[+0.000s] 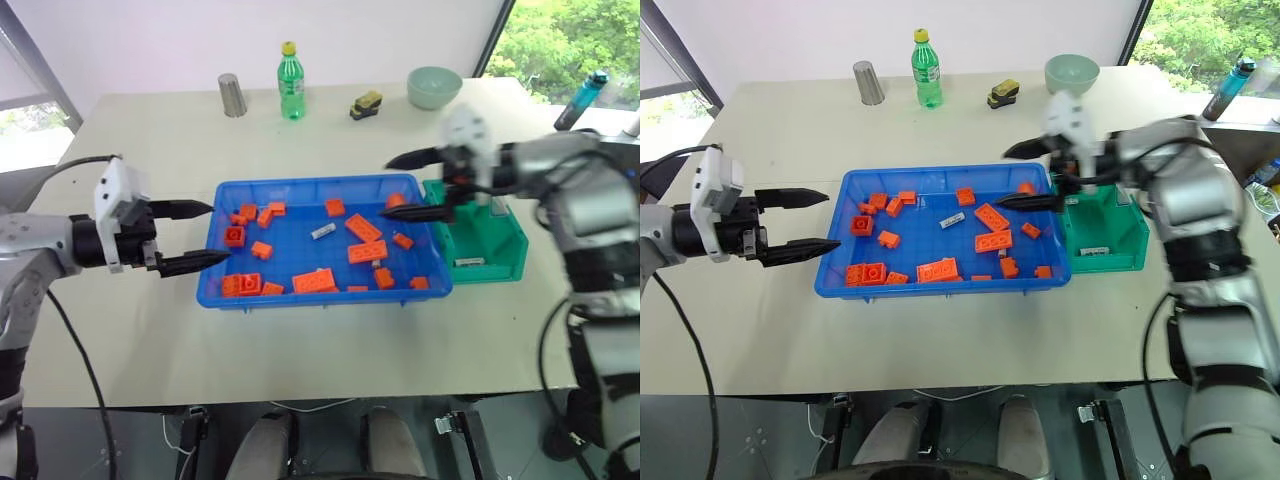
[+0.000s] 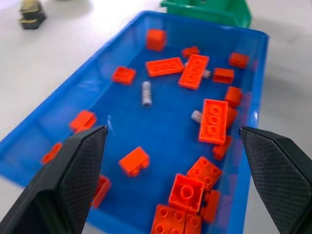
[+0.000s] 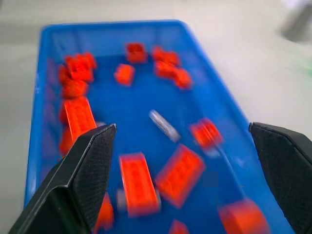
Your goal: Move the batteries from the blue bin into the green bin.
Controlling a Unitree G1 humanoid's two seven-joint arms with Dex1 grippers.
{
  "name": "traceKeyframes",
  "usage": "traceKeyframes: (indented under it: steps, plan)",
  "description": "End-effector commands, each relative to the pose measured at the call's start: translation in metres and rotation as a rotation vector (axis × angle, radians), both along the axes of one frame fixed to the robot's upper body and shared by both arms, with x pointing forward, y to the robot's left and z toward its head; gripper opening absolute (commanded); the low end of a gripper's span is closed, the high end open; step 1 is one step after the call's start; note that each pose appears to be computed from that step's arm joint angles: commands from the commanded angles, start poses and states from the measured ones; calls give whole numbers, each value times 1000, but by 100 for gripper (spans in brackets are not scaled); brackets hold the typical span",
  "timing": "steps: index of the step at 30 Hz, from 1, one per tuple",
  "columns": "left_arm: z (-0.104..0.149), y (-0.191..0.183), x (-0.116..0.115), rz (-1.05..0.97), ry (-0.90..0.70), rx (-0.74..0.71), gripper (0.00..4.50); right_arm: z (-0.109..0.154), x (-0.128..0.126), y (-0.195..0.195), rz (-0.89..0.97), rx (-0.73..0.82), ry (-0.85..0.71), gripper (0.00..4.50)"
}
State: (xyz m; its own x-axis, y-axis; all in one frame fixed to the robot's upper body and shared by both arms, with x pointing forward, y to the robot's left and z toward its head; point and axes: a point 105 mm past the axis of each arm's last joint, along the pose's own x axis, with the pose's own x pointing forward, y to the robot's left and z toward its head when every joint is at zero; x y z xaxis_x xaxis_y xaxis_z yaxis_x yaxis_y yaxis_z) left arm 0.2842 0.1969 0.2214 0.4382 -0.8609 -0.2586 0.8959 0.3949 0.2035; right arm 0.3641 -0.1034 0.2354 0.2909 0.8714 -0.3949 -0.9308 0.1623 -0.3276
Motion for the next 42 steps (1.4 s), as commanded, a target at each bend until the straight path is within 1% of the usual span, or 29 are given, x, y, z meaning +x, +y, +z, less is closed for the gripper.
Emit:
traceKeyframes:
  steps: [1, 4, 8, 15, 25, 26, 27, 28, 29, 30, 32, 33, 34, 35, 36, 38, 42]
  plan:
    - [8, -10, -1, -50, -32, 23, 450, -14, 17, 28, 25, -64, -17, 448]
    - [10, -16, 1, -58, -43, 20, 450, -32, 30, 48, 38, -107, -15, 448]
    - [13, -26, 2, -57, -62, -5, 450, -52, 41, 67, 55, -183, 3, 448]
    - [12, -28, -4, -39, -65, -5, 450, -75, 45, 78, 64, -270, 9, 448]
    - [11, -25, -12, -3, -71, 6, 450, -100, 47, 87, 14, -319, 20, 448]
    - [11, -25, -12, -1, -72, 5, 450, -103, 47, 86, 8, -326, 27, 409]
    - [11, -25, -13, 0, -73, 5, 450, -106, 47, 85, 2, -329, 31, 397]
    - [11, -25, -13, 1, -73, 5, 450, -107, 47, 84, -4, -332, 35, 372]
    - [11, -25, -14, 2, -74, 5, 450, -109, 47, 82, -9, -334, 38, 320]
    - [11, -25, -14, 3, -76, 5, 450, -110, 47, 81, -10, -336, 39, 279]
    - [12, -25, -13, 5, -78, 5, 450, -110, 47, 80, -9, -338, 40, 173]
    - [12, -25, -12, 5, -80, 4, 450, -110, 47, 79, -8, -338, 40, 145]
    - [12, -26, -12, 4, -81, 2, 450, -109, 47, 79, -7, -334, 40, 81]
    - [13, -26, -11, 2, -81, 0, 450, -108, 47, 78, -7, -327, 39, 36]
    - [12, -27, -10, -2, -81, -2, 450, -106, 48, 78, -12, -317, 35, 9]
    - [11, -29, -9, -15, -73, -7, 450, -99, 50, 77, -20, -284, 31, 7]
    - [3, -36, -8, -55, -40, -17, 450, -74, 53, 75, -33, -178, 16, 7]
